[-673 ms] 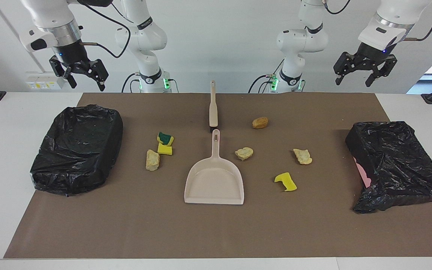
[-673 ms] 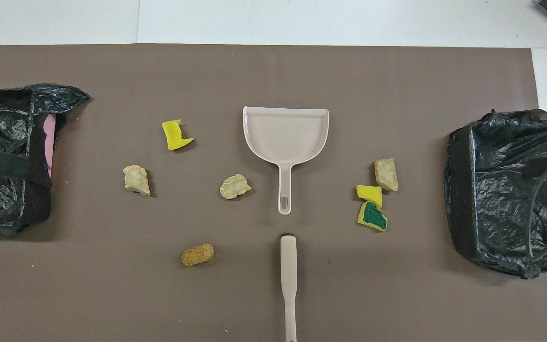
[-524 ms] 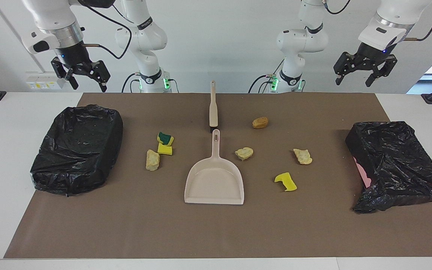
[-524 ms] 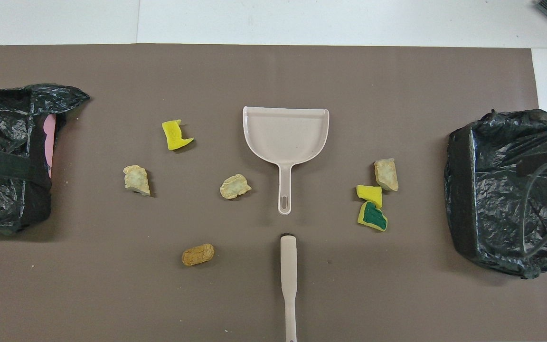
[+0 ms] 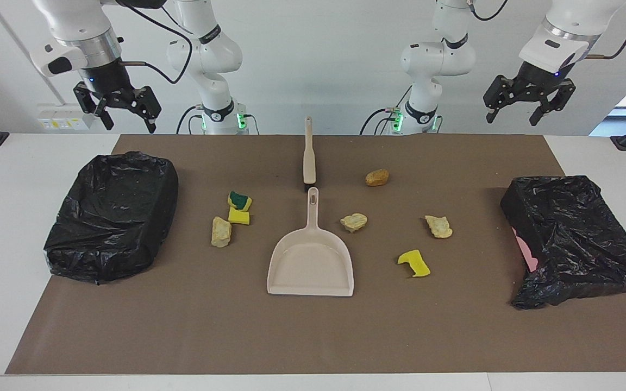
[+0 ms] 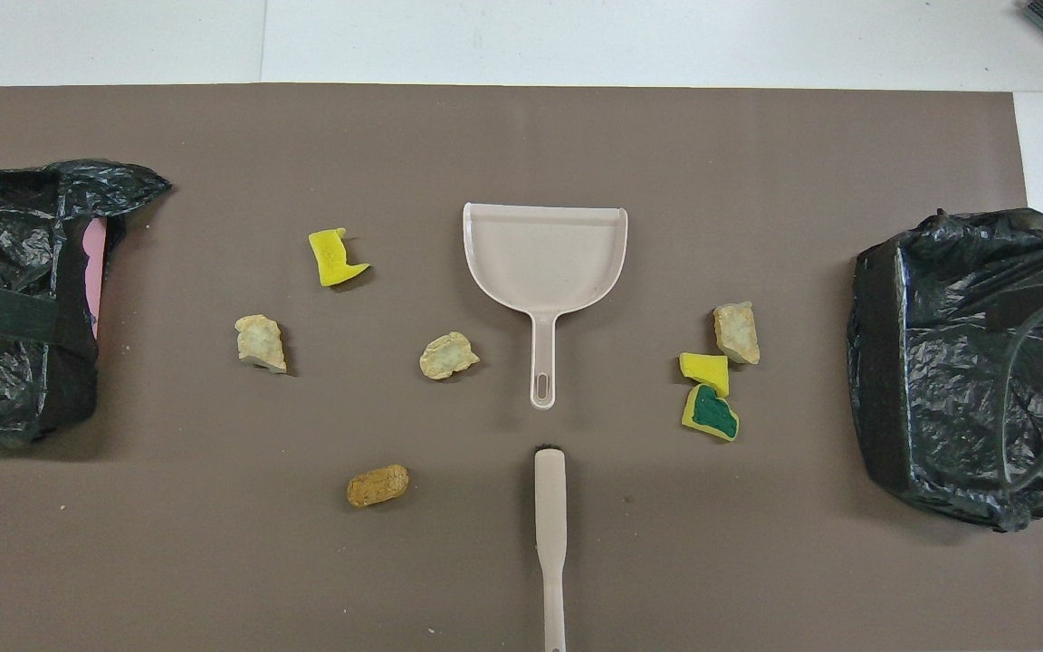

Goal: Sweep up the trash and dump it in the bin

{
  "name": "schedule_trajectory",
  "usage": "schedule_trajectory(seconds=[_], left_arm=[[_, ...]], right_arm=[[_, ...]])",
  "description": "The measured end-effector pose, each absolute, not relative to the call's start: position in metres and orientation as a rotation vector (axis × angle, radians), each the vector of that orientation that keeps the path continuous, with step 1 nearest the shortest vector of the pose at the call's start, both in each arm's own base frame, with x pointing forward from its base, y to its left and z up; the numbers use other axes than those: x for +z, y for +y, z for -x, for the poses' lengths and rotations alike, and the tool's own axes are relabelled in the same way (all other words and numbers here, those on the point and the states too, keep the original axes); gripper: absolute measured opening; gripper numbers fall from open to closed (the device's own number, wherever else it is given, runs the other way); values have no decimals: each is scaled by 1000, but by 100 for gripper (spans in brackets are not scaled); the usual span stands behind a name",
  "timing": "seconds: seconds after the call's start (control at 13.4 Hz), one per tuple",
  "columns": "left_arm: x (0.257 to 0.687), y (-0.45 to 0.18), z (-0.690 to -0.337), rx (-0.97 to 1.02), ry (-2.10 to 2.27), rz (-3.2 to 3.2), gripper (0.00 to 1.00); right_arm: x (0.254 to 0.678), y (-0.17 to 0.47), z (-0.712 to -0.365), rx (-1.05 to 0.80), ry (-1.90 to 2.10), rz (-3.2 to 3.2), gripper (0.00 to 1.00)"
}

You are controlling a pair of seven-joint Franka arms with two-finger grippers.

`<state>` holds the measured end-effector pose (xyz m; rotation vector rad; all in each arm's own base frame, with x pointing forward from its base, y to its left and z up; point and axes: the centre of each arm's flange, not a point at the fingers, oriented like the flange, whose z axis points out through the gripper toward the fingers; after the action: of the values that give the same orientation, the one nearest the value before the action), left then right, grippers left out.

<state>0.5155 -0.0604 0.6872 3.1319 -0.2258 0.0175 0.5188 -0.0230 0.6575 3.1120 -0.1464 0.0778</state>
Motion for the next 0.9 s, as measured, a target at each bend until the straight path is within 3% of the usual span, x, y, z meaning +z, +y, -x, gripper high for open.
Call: schedule_trajectory(seconds=[0.9], left_arm=[[687, -62, -515, 15, -232, -3132, 100]], right_arm=[[656, -23, -517, 58, -146, -3112, 100]])
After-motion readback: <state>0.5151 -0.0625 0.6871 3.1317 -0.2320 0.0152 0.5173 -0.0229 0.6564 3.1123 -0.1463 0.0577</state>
